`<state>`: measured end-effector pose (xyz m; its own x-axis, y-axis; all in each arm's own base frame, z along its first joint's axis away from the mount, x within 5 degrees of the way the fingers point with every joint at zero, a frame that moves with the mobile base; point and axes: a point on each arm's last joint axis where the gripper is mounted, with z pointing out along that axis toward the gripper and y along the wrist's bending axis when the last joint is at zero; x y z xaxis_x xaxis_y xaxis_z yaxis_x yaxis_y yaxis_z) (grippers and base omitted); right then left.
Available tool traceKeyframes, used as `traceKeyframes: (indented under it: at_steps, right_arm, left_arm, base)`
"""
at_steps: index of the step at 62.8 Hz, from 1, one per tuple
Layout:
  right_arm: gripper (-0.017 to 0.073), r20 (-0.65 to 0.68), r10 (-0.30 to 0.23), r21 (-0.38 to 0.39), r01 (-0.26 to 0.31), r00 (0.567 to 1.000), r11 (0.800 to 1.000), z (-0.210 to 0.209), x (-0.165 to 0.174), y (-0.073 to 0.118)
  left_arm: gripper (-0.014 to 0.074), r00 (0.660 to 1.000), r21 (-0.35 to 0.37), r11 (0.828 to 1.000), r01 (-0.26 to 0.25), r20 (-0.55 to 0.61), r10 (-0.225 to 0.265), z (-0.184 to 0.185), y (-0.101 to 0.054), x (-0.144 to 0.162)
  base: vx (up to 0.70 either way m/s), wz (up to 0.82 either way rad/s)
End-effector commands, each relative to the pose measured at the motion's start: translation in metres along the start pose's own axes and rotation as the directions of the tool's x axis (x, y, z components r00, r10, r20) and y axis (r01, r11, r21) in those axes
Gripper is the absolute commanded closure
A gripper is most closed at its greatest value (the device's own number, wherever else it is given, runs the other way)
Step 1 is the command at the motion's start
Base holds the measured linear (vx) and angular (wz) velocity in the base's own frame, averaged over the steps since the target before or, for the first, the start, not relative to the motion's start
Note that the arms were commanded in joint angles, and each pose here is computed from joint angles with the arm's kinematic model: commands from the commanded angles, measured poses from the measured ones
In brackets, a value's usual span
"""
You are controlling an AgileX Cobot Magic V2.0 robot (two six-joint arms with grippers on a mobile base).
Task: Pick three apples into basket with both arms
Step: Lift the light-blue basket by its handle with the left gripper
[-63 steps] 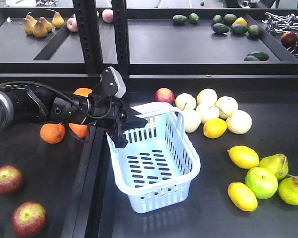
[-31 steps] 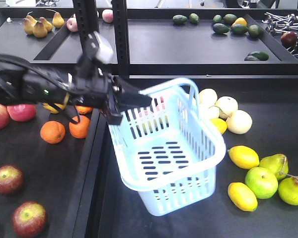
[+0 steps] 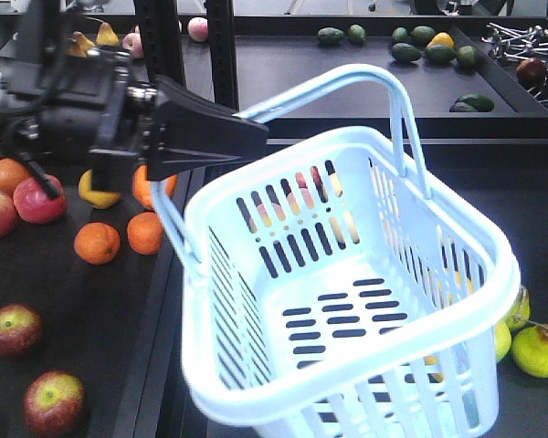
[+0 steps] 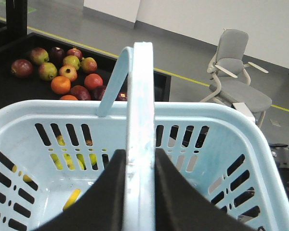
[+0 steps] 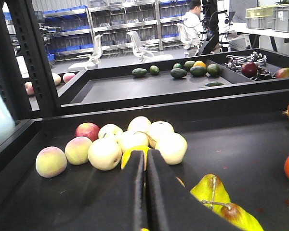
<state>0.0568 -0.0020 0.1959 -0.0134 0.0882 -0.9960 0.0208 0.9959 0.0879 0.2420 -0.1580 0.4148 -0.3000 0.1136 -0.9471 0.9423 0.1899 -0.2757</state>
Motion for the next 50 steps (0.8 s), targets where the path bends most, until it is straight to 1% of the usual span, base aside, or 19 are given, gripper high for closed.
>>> traceKeyframes:
  at_steps: [1, 2, 4, 8, 9, 11, 15, 17, 19, 24, 29, 37, 50]
  right_arm:
    - [0.0564, 0.071, -0.013, -0.022, 0.014, 0.997, 1.0, -0.001, -0.003, 0.002]
    - [0.0564, 0.071, -0.013, -0.022, 0.014, 0.997, 1.0, -0.001, -0.003, 0.002]
    - [0.0564, 0.071, -0.013, -0.022, 0.014, 0.997, 1.0, -0.001, -0.003, 0.002]
    - [0.0564, 0.071, -0.013, -0.022, 0.014, 0.997, 1.0, -0.001, -0.003, 0.002]
    - [0.0564, 0.071, -0.013, -0.022, 0.014, 0.997, 1.0, -0.001, -0.003, 0.002]
    - [0.0564, 0.071, -0.013, -0.022, 0.014, 0.997, 1.0, -0.001, -0.003, 0.002]
    - [0.0564, 0.071, -0.013, -0.022, 0.014, 0.997, 1.0, -0.001, -0.003, 0.002]
    - [0.0564, 0.071, -0.013, -0.022, 0.014, 0.997, 1.0, -0.001, -0.003, 0.002]
    - [0.0564, 0.071, -0.013, -0.022, 0.014, 0.997, 1.0, -0.001, -0.003, 0.002]
    - [0.0564, 0.071, -0.013, -0.022, 0.014, 0.997, 1.0, -0.001, -0.003, 0.002]
    - [0.0564, 0.071, -0.013, -0.022, 0.014, 0.997, 1.0, -0.001, -0.003, 0.002]
    - [0.0564, 0.071, -0.013, -0.022, 0.014, 0.997, 1.0, -0.001, -0.003, 0.002]
    - [0.0564, 0.071, -0.013, -0.022, 0.014, 0.997, 1.0, -0.001, -0.003, 0.002]
  left_arm:
    - [0.0601, 0.998, -0.066, 0.996, -0.067, 0.003, 0.067, -0.017, -0.027, -0.002]
    - [0.0601, 0.997, -0.071, 0.995, -0.071, 0.007, 0.071, -0.018, -0.03, -0.001]
    - [0.0601, 0.998, -0.086, 0.994, -0.063, 0.009, 0.064, -0.021, -0.035, 0.005]
    - [0.0601, 0.999, -0.117, 0.993, -0.037, 0.008, 0.038, -0.025, -0.04, 0.02]
    - [0.0601, 0.999, -0.126, 0.991, -0.038, 0.012, 0.04, -0.028, -0.043, 0.022]
    - [0.0601, 0.999, -0.156, 0.987, -0.033, 0.018, 0.036, -0.03, -0.045, 0.028]
    - [0.0601, 0.999, -0.223, 0.975, -0.014, 0.029, 0.021, -0.035, -0.046, 0.042]
    - [0.0601, 0.999, -0.266, 0.964, -0.01, 0.044, 0.023, -0.038, -0.047, 0.047]
    - [0.0601, 0.999, -0.294, 0.956, 0.001, 0.049, 0.014, -0.04, -0.047, 0.053]
    - [0.0601, 0.998, -0.348, 0.937, 0.007, 0.068, 0.017, -0.046, -0.051, 0.062]
    - [0.0601, 0.997, -0.363, 0.932, 0.012, 0.071, 0.015, -0.05, -0.056, 0.07]
    - [0.0601, 0.997, -0.355, 0.935, 0.008, 0.072, 0.019, -0.052, -0.062, 0.075]
    - [0.0601, 0.997, -0.348, 0.937, 0.006, 0.074, 0.021, -0.052, -0.064, 0.074]
  base:
    - [0.0, 0.0]
    - [0.0, 0.0]
    - [0.0, 0.0]
    - [0.0, 0.0]
    - [0.0, 0.0]
    - [0.0, 0.0]
    - [0.0, 0.0]
    - [0.0, 0.0]
    - [0.0, 0.0]
    - [0.0, 0.0]
    - [0.0, 0.0]
    - [0.0, 0.0]
    - [0.0, 0.0]
